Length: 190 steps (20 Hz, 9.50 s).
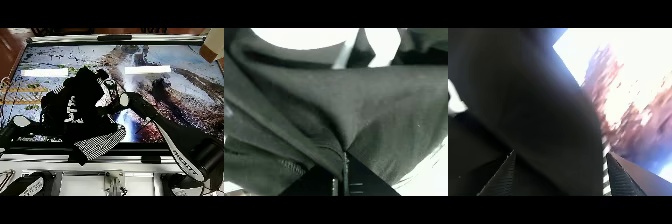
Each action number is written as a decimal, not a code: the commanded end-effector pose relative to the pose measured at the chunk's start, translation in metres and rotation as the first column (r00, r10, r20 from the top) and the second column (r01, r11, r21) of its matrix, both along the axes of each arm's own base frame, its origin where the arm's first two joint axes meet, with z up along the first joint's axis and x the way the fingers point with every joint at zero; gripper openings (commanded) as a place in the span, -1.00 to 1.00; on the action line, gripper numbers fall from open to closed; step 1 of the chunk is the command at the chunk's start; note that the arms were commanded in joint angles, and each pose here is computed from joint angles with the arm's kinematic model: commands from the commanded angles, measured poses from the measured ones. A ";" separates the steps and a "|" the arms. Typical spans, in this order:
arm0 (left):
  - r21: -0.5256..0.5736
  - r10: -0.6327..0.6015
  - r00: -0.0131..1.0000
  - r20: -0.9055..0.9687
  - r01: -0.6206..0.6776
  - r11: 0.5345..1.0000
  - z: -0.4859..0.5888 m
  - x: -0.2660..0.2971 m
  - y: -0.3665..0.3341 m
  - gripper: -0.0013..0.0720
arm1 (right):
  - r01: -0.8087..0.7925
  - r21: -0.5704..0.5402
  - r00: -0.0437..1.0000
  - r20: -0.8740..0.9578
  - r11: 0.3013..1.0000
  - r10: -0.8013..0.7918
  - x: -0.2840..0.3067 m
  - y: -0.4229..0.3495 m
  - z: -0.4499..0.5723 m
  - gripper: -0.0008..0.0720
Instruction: Fold the shirts.
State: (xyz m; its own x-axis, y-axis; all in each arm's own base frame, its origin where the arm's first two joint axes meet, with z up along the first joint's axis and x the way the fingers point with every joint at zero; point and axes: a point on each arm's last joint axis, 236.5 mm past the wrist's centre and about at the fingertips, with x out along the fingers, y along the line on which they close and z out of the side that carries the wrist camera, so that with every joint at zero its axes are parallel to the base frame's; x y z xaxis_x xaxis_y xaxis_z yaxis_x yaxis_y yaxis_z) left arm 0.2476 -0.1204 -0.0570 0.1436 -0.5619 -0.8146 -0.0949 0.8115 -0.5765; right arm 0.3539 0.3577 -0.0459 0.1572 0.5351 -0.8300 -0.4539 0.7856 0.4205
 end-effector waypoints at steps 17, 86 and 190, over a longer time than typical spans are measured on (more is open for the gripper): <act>-0.031 -0.028 0.968 0.251 0.037 0.999 0.080 0.031 -0.009 -0.83 | 0.015 0.110 0.999 0.028 0.994 -0.018 0.017 -0.003 0.032 -0.79; 0.059 0.135 0.884 0.448 -0.179 0.982 0.174 0.097 0.089 -0.83 | 0.228 0.135 0.974 -0.040 0.964 -0.225 0.024 -0.027 -0.015 -0.79; -0.121 -0.176 0.972 -0.159 0.158 0.980 0.005 0.075 -0.066 0.74 | 0.684 0.125 0.730 -0.131 0.719 -0.671 -0.018 -0.275 0.063 -0.79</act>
